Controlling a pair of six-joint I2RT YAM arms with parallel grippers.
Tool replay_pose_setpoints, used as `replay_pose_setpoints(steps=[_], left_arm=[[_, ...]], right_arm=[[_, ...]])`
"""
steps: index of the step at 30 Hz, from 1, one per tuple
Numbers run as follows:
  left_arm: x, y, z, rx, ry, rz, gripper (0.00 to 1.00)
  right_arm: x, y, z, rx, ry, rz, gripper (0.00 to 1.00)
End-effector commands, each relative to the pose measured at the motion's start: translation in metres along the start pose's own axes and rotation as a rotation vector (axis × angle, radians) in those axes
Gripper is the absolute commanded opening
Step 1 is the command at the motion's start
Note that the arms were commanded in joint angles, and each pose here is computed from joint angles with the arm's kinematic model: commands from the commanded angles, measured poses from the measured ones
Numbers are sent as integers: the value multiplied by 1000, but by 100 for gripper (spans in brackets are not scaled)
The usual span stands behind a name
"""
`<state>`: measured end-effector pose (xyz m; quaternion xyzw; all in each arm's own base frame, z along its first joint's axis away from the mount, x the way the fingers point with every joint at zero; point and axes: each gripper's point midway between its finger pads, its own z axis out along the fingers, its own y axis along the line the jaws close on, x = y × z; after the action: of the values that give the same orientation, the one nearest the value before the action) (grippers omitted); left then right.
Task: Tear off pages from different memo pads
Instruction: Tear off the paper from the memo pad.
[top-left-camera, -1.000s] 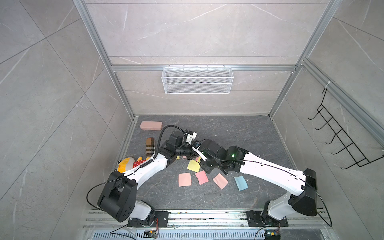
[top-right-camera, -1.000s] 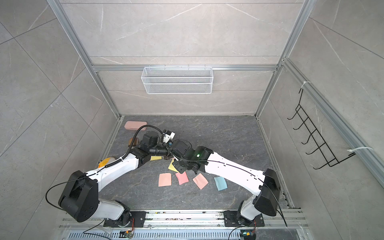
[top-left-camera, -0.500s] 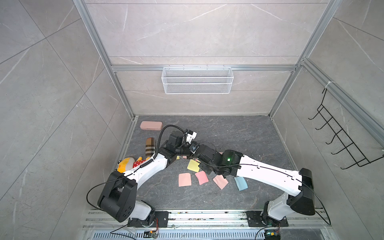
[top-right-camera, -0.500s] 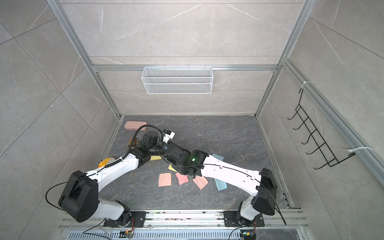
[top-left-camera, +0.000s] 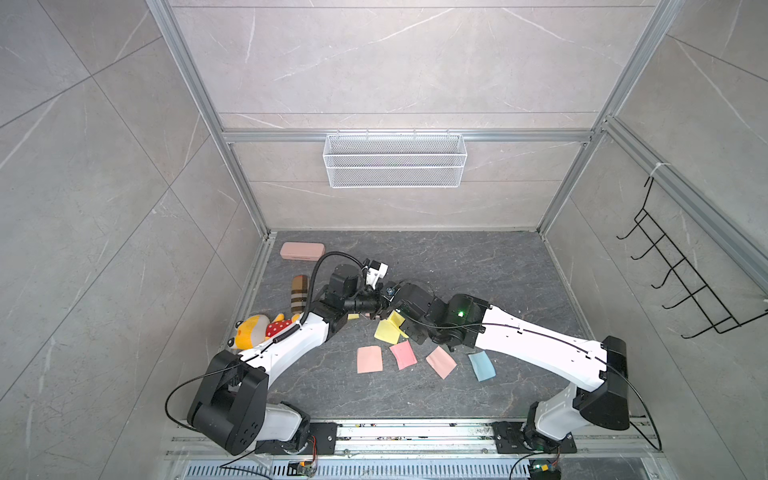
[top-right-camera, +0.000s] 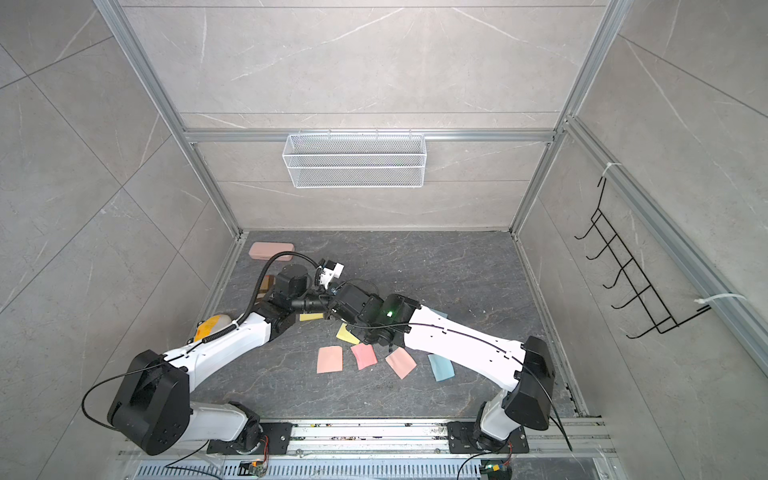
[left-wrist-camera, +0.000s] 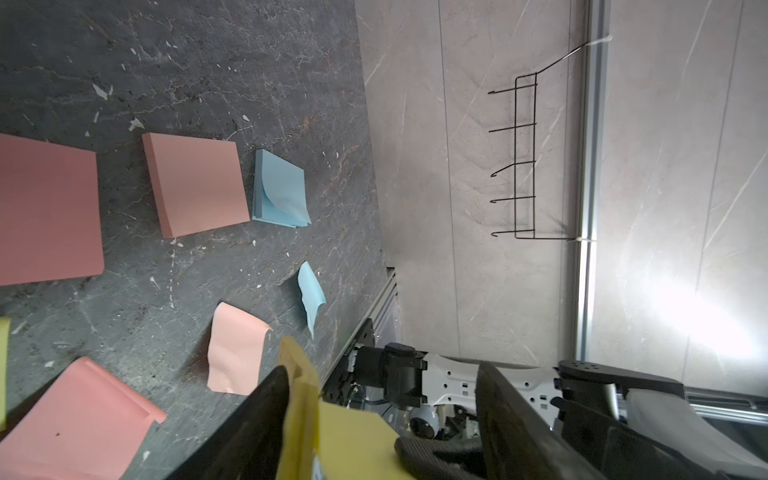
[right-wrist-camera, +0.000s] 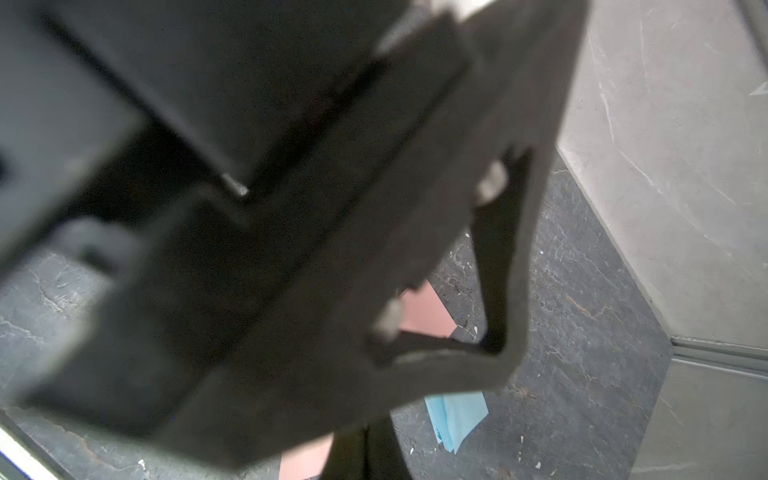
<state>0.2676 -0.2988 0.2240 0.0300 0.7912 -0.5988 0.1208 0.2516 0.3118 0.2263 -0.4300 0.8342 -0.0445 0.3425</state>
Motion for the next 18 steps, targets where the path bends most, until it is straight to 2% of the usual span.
replay_pose_setpoints(steps=[1,12,18], left_arm=[[2,-31,-9,105,1,95,76],[14,-33,-16,148,-2,161,77],[16,-28,-13,151,16,166,66]], right_arm=[[-4,-7,-6,-11,-4,9,0],[-12,-25,-12,-36,-17,82,0],[-18,-29,-17,-51,-32,114,0]])
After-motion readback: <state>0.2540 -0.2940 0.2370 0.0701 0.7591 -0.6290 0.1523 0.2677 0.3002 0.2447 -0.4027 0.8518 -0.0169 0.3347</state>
